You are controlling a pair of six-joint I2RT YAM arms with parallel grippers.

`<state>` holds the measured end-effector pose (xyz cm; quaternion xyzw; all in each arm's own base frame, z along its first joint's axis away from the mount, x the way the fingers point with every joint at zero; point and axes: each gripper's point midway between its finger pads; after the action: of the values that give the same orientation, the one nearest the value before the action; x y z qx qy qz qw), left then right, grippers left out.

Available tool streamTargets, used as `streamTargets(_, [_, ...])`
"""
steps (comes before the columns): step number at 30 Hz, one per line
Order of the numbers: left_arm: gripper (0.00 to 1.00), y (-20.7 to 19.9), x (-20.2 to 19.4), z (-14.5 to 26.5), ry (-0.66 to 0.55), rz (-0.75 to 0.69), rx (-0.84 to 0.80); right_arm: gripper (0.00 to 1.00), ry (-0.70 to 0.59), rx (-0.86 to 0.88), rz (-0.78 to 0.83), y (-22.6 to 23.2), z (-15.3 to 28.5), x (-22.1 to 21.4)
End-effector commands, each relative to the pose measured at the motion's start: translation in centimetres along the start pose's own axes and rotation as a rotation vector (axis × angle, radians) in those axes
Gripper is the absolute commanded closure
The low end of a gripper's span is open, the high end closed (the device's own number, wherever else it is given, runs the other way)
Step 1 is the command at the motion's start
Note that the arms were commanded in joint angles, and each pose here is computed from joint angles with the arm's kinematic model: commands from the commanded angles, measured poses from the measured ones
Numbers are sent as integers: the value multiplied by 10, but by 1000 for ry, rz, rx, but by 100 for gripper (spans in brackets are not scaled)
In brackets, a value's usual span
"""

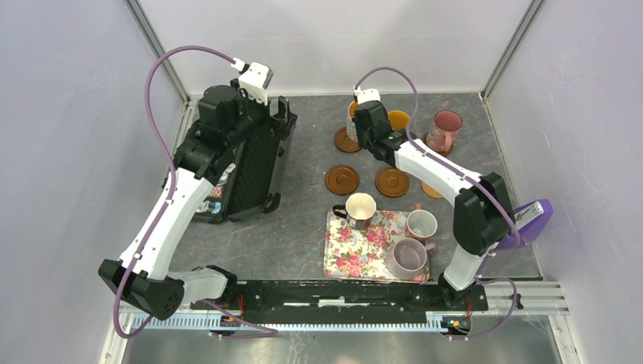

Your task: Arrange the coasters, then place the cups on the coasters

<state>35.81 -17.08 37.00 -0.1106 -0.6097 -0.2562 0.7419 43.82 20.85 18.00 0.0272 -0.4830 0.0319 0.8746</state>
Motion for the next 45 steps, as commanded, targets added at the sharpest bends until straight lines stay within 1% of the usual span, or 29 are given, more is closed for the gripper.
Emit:
streamTargets(1, [0, 6, 10, 7, -39, 6, 27, 100, -202, -21, -173, 16, 2, 72])
streamTargets(11, [0, 14, 3, 11, -29, 14, 54, 100, -151, 2, -238, 40, -36, 59])
streamTargets(19, [0, 24, -3, 14, -18, 19, 90, 100, -114, -37, -247, 41, -58, 43])
streamTargets(23, [0, 24, -5, 13, -16, 69, 91, 96, -104, -43, -261, 43, -65, 38])
streamTargets(26, [0, 24, -7, 14, -13, 76, 89, 92, -97, -59, -265, 42, -70, 33])
streamTargets(30, [0, 26, -10, 14, -5, 88, 98, 91, -79, -86, -271, 38, -74, 25])
streamTargets(35, [0, 28, -13, 12, 0, 104, 98, 85, -63, -93, -283, 37, -75, 19])
streamTargets(45, [0, 33, -13, 10, 1, 136, 108, 81, -60, -113, -301, 32, -84, 14])
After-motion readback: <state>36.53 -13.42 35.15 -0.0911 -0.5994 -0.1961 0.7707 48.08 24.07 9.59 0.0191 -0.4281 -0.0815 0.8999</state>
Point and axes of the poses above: each gripper's point midway between its finger pads, its own z axis back along the fingers, its own y axis along the line the jaws close on, x = y × z, and after that the axes turned 9 degrees about -z, right-handed
